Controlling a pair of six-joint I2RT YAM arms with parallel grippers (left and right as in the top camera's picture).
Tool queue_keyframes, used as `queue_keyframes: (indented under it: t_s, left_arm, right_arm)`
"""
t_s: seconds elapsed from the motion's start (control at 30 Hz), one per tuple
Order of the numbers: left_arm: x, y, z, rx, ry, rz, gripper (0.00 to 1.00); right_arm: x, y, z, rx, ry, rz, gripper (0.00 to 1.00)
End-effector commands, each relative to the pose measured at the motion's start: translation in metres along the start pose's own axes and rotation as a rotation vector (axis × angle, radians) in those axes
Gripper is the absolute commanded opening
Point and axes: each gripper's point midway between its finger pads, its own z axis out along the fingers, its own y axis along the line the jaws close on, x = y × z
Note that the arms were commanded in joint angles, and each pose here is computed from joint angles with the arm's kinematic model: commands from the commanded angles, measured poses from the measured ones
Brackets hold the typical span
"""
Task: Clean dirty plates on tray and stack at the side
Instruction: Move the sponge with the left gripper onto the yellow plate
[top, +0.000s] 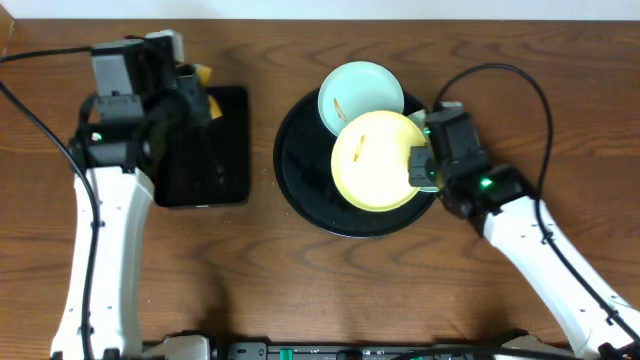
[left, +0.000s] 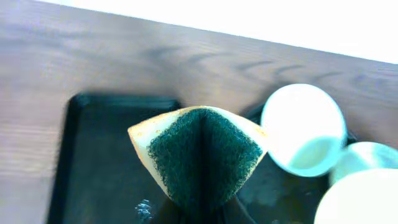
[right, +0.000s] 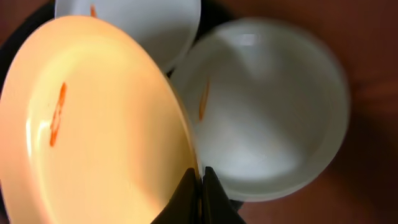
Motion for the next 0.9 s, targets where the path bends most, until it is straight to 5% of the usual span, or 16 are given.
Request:
queue_keyframes:
  t_s: [0.0,0.13,0.5,0.87]
  left_arm:
    - [-0.003,-0.048,0.001,0.091,-0.023,0.064,0.07]
    - [0.017,-0.103,0.027,0.193,0.026,0.16,0.07]
    - [0.114,-0.159,0.078,0.261,0.329,0.281,0.07]
    - [0.198,-0.161,0.085,0.271,0.491,0.384,0.08]
  right_arm:
    - [0.02,0.007,0.001,-0.134,0.123,0.108,0.02]
    - [0.033,0.003,0.017,-0.124,0.181,0.088,0.01]
    - [0.056,0.002,0.055,-0.122,0.295,0.053,0.02]
    - [0.056,-0.002,0.058,-0.096,0.293,0.051,0.02]
